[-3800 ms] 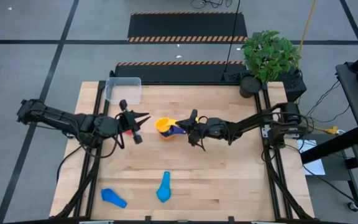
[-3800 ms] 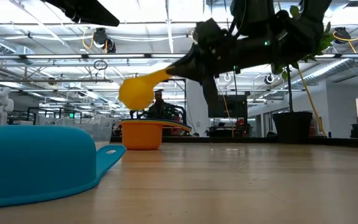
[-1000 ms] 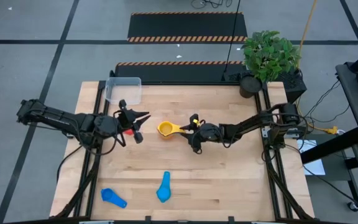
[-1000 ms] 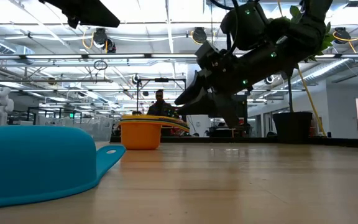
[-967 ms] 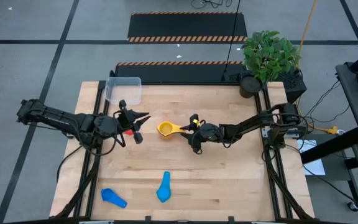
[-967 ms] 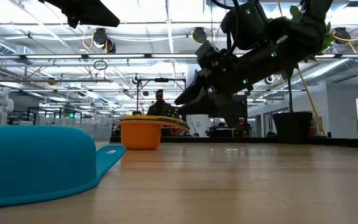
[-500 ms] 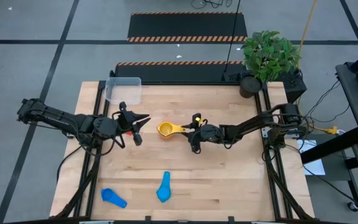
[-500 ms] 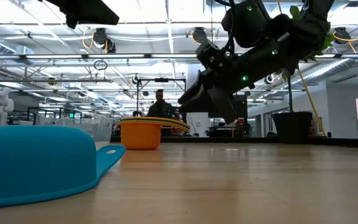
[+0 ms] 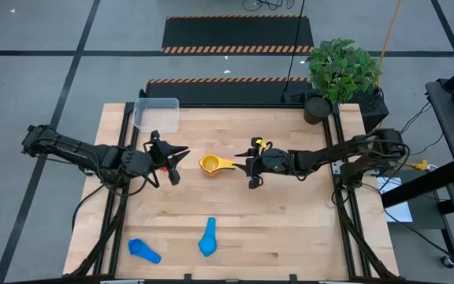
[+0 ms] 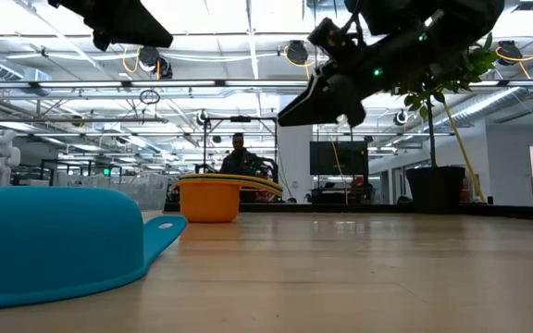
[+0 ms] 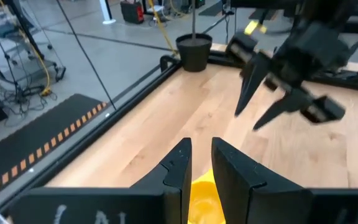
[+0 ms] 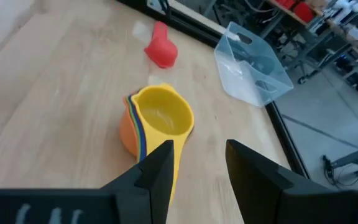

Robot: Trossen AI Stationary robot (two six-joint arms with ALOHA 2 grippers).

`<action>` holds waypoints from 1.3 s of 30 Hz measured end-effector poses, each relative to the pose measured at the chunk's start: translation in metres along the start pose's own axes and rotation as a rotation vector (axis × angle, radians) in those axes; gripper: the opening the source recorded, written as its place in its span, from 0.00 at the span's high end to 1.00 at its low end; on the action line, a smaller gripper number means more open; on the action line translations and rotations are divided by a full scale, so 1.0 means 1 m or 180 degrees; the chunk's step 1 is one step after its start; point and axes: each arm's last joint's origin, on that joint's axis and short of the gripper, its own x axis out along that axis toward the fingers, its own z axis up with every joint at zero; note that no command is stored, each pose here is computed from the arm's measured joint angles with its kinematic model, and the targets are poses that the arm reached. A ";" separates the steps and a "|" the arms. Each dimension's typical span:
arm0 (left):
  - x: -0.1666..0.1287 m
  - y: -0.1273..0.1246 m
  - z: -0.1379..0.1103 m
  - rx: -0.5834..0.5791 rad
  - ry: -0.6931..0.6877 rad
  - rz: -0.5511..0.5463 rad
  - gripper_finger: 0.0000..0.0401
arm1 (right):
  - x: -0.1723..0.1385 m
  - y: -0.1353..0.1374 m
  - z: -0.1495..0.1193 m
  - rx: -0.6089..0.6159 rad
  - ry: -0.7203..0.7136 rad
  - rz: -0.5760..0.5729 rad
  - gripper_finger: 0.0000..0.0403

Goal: Nest measuring cups in basket
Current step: Stack the light blue measuring cup on top of the yellow measuring cup

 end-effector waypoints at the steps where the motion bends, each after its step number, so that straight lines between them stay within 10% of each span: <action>1: 0.000 0.000 -0.001 -0.0008 0.0017 0.0003 0.84 | -0.003 -0.001 0.001 -0.0006 0.0032 0.0011 0.65; 17: 0.022 -0.024 -0.010 -0.0160 0.0293 -0.0273 0.84 | -0.034 0.012 0.000 0.0064 0.0532 0.0401 0.65; 39: 0.058 -0.135 0.003 -0.0064 0.0819 -0.0999 0.84 | -0.071 0.082 0.012 0.0328 0.0616 0.1112 0.65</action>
